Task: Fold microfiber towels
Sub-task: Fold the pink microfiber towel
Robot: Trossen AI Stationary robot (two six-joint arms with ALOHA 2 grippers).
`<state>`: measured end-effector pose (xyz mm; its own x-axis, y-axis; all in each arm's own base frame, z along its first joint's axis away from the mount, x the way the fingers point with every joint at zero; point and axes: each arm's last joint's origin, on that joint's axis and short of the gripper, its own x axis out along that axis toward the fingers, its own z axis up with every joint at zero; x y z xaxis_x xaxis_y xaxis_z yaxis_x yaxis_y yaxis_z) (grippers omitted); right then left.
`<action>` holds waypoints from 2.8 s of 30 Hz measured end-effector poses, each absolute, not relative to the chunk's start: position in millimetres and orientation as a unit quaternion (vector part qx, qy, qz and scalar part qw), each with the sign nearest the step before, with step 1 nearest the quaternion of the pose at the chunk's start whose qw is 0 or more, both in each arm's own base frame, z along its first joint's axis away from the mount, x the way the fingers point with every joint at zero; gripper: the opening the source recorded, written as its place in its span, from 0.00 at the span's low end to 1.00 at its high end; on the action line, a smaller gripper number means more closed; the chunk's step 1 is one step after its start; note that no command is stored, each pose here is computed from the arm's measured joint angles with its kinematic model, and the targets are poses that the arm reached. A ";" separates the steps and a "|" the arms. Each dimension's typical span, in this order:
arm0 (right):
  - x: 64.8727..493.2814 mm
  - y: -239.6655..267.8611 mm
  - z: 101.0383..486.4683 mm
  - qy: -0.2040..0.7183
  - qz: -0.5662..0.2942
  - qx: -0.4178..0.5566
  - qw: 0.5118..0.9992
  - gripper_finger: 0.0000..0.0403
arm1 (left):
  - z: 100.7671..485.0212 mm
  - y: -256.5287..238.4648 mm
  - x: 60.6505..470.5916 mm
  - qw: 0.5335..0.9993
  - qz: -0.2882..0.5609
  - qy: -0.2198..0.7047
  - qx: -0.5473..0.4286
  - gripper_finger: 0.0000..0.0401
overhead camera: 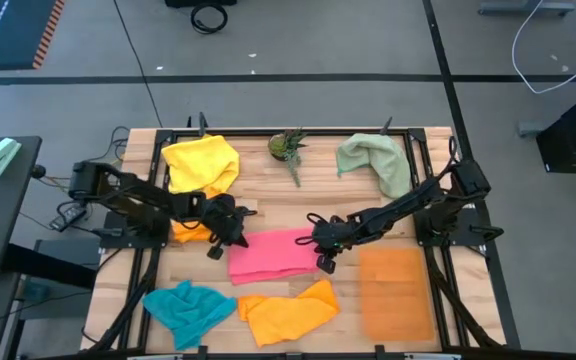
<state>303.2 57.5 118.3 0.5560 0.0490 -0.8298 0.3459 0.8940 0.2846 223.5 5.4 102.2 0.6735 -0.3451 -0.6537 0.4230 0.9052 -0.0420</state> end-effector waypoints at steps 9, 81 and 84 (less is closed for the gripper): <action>306.5 -4.2 131.8 0.441 -0.185 0.118 0.870 0.01 | 118.7 12.1 242.4 0.929 -0.177 0.316 0.074 0.04; 328.2 119.0 134.9 0.315 -0.230 0.374 0.841 0.04 | 119.5 -57.4 324.0 0.926 -0.287 0.220 0.107 0.02; 328.8 119.6 135.7 0.298 -0.243 0.413 0.826 0.05 | 128.5 -51.5 325.7 0.923 -0.277 0.248 0.102 0.03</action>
